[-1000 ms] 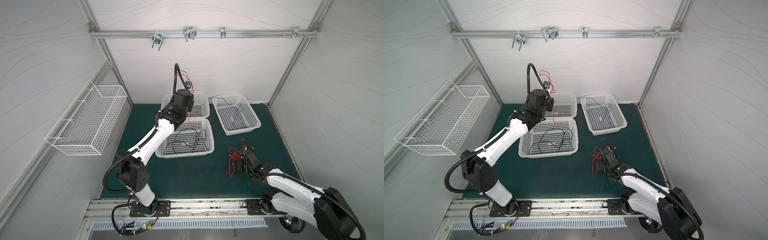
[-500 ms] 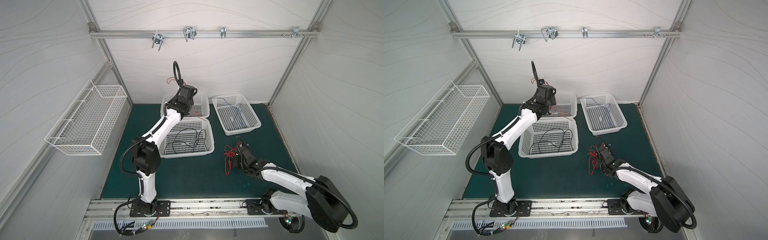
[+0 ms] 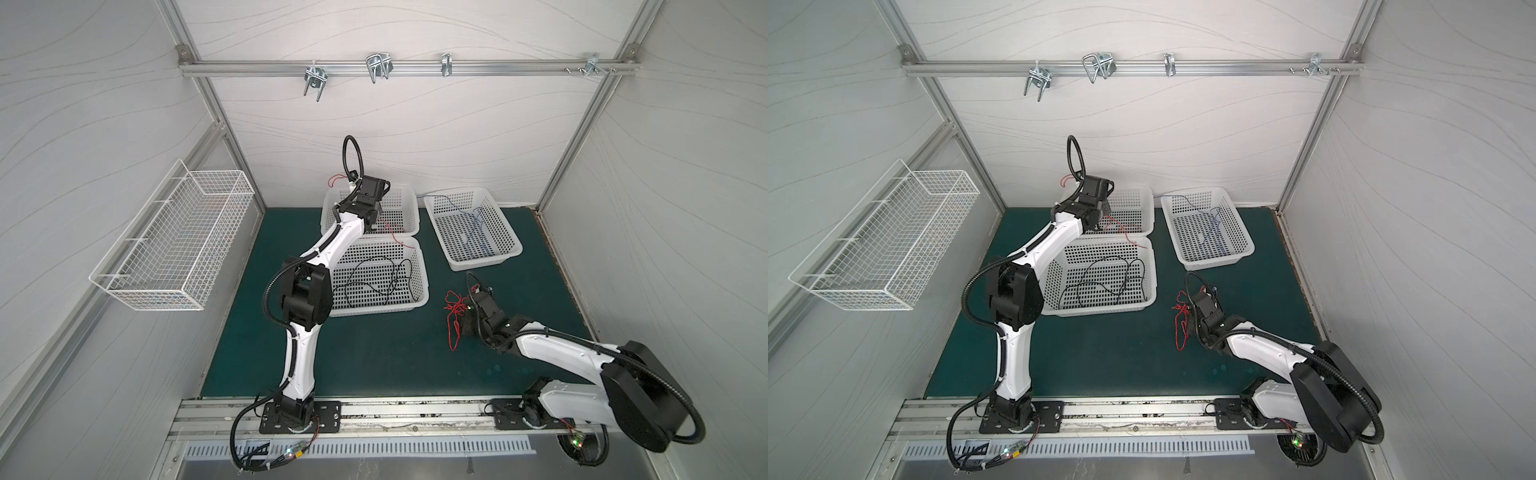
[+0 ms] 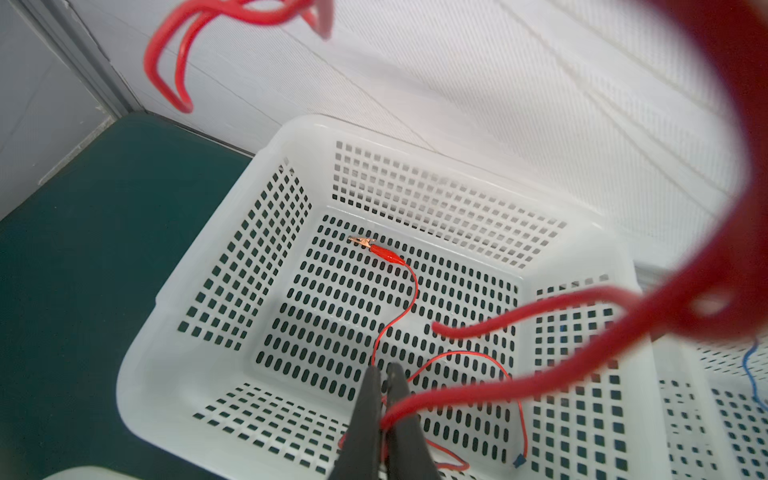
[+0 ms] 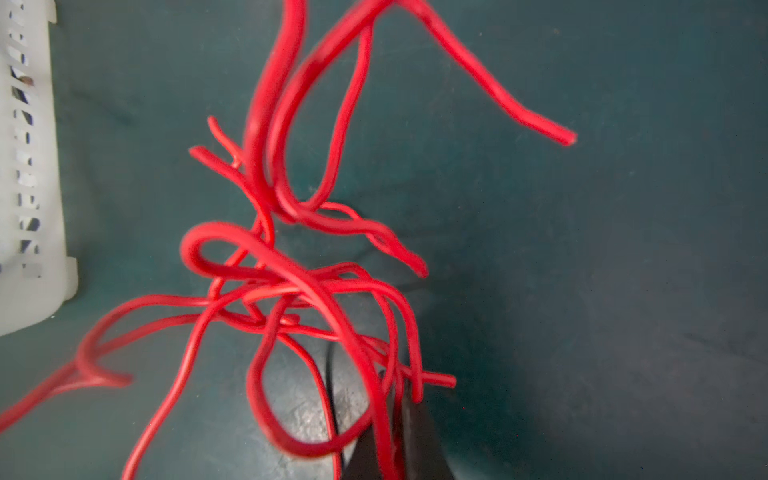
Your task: Untangle the cables
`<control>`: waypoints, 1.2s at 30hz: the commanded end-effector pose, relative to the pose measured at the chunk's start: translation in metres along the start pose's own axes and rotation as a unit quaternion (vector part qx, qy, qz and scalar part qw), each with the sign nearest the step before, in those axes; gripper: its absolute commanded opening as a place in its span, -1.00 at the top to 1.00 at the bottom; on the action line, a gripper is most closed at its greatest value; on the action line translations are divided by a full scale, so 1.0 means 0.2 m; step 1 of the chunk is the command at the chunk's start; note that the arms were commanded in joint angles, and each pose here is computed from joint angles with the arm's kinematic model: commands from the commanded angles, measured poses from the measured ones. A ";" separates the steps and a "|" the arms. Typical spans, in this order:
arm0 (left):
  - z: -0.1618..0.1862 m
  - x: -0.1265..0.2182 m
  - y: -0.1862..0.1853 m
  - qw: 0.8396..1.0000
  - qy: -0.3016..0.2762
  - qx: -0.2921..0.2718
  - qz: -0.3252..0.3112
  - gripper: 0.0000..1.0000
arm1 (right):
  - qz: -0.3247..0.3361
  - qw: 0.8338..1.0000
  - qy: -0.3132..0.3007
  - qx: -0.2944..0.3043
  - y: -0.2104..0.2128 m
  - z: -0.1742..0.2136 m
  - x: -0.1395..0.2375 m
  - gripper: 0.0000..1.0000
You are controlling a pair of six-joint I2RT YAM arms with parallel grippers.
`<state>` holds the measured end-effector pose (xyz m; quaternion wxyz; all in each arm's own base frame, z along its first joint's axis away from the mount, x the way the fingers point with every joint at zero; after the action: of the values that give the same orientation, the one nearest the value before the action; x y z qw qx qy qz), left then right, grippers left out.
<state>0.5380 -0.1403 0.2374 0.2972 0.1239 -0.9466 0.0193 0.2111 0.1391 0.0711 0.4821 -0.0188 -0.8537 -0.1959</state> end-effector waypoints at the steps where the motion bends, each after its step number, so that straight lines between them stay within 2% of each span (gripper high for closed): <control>1: -0.01 -0.02 -0.02 0.999 -0.003 -0.033 -0.004 1.00 | -0.013 1.000 -0.006 0.000 0.06 -0.02 0.00 1.00; 7: -0.08 0.04 -0.03 0.994 -0.050 -0.092 0.011 1.00 | -0.011 1.000 -0.001 0.006 0.08 -0.01 -0.02 1.00; 10: -0.15 0.12 -0.07 0.985 -0.086 -0.141 0.039 1.00 | -0.010 1.000 0.001 0.012 0.09 -0.01 -0.03 1.00; 13: -0.19 0.20 -0.13 0.970 -0.123 -0.196 0.071 1.00 | -0.011 1.000 0.003 0.017 0.11 -0.01 -0.05 1.00; 18: -0.19 0.28 -0.23 0.932 -0.187 -0.294 0.097 1.00 | -0.017 0.999 0.012 0.029 0.15 -0.01 -0.08 1.00; 24: -0.31 0.39 -0.30 0.912 -0.241 -0.298 0.147 1.00 | -0.024 0.999 0.026 0.037 0.19 0.01 -0.11 1.00; 26: -0.34 0.47 -0.34 0.899 -0.266 -0.293 0.187 1.00 | -0.027 0.998 0.029 0.040 0.21 0.02 -0.12 1.00; 30: -0.41 0.61 -0.37 0.875 -0.320 -0.283 0.228 1.00 | -0.028 0.998 0.034 0.045 0.23 0.02 -0.13 1.00; 33: -0.45 0.67 -0.37 0.857 -0.371 -0.274 0.230 1.00 | -0.030 0.998 0.037 0.048 0.25 0.03 -0.14 1.00; 36: -0.48 0.68 -0.36 0.850 -0.395 -0.278 0.210 1.00 | -0.032 0.997 0.039 0.050 0.26 0.03 -0.14 1.00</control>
<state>0.5088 -0.2267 0.3488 0.0050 -0.1739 -0.9581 -0.2277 0.2340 0.1881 0.0631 0.5009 0.0339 -0.8475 -0.1725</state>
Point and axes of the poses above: each gripper's point midway between its finger pads, its own x axis back along the fingers, its own y axis along the line the jaws close on, z = x × y, the point moved 5 cm from there along x, back along the fingers, and after that the axes turned 11 degrees about -x, right-handed, at the moved point
